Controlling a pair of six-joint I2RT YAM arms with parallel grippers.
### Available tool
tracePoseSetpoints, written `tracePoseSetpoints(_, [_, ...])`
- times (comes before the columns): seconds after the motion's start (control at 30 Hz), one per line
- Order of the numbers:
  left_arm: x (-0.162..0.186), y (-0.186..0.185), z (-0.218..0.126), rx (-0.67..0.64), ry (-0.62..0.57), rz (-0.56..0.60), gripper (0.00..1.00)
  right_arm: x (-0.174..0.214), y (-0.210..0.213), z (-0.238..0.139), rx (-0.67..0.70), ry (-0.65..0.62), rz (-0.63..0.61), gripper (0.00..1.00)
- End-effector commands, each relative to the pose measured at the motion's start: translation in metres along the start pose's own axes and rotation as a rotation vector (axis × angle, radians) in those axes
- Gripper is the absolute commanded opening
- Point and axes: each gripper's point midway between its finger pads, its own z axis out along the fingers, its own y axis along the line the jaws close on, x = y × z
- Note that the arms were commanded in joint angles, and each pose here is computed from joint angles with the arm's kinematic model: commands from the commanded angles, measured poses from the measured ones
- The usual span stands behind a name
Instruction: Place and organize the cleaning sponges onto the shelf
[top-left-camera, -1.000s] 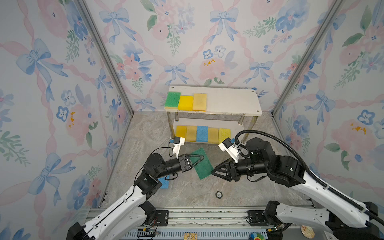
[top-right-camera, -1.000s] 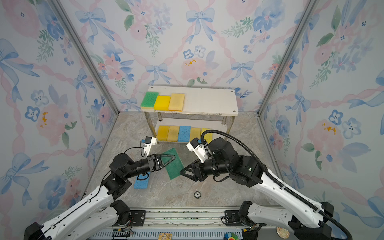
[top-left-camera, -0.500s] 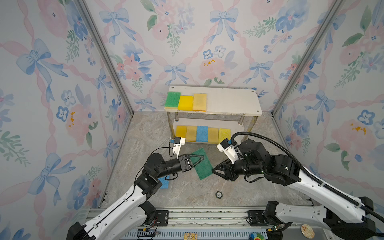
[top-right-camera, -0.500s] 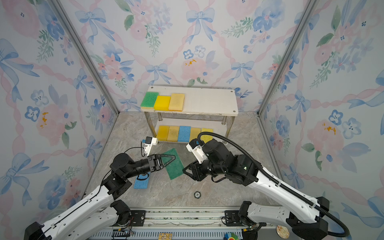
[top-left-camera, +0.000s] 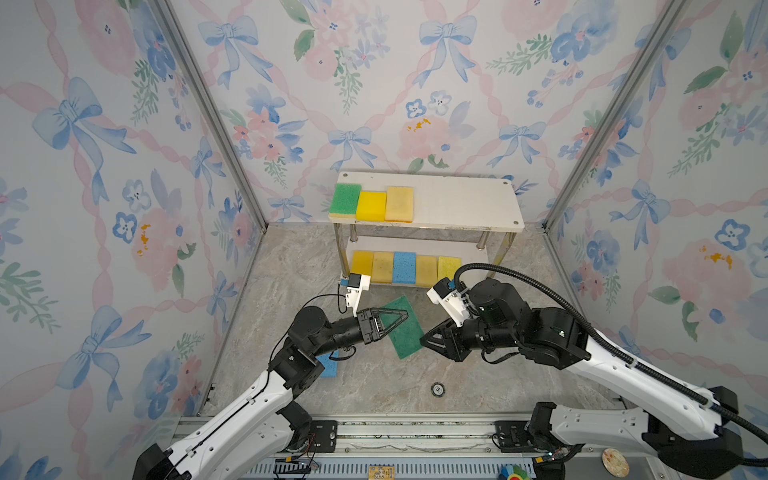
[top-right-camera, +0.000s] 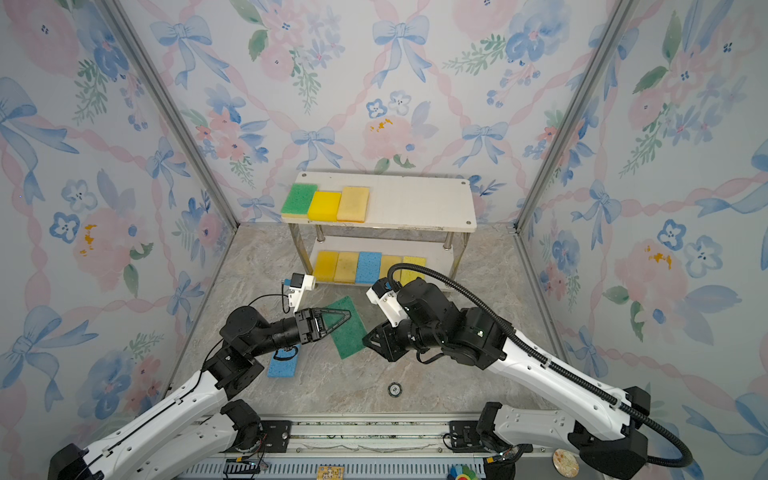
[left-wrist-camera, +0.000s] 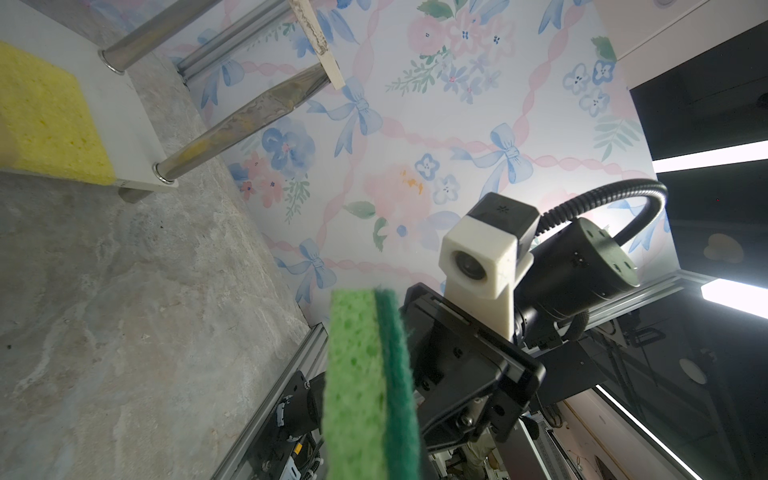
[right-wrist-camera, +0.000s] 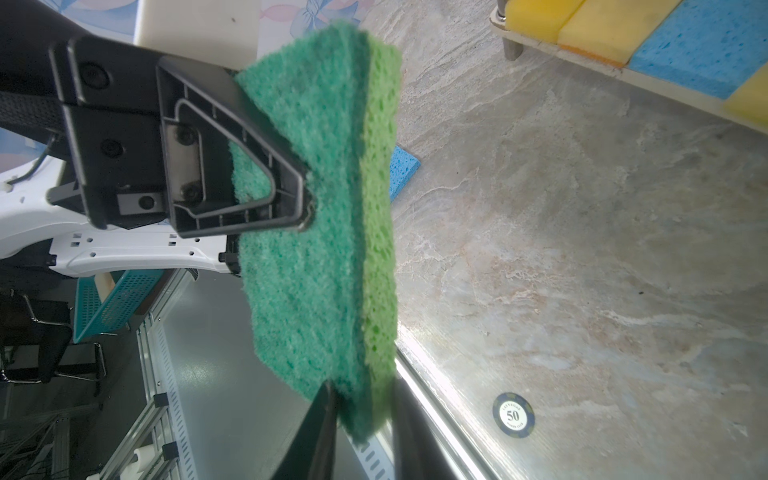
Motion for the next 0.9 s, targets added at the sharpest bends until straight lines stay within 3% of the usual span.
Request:
tracePoseSetpoints(0.0, [0.001, -0.007, -0.002, 0.025, 0.006, 0.005, 0.02, -0.010, 0.013, -0.003, -0.033, -0.029, -0.020, 0.21])
tracePoseSetpoints(0.3, [0.000, -0.006, -0.002, 0.023, 0.004, 0.004, 0.05, -0.010, 0.016, -0.007, -0.046, -0.045, -0.017, 0.00])
tracePoseSetpoints(0.33, [0.001, -0.006, -0.002, 0.024, 0.006, 0.003, 0.10, -0.011, 0.016, -0.008, -0.046, -0.049, -0.016, 0.00])
tracePoseSetpoints(0.4, [0.000, -0.007, -0.002, 0.027, 0.009, 0.007, 0.45, -0.013, 0.014, -0.012, -0.034, -0.065, -0.010, 0.00])
tracePoseSetpoints(0.53, [-0.002, -0.008, -0.004, 0.029, 0.011, 0.015, 0.61, -0.018, 0.008, -0.019, -0.016, -0.094, 0.015, 0.00])
tracePoseSetpoints(0.7, [-0.011, -0.015, -0.013, 0.034, -0.008, 0.039, 0.95, -0.028, -0.007, -0.037, 0.033, -0.149, 0.053, 0.00])
tracePoseSetpoints(0.8, [-0.018, -0.017, -0.025, 0.006, -0.040, 0.080, 0.98, -0.034, -0.015, -0.053, 0.066, -0.184, 0.065, 0.00])
tracePoseSetpoints(0.87, [-0.022, -0.006, -0.031, -0.101, -0.053, 0.122, 0.98, -0.040, -0.018, -0.065, 0.081, -0.211, 0.066, 0.00])
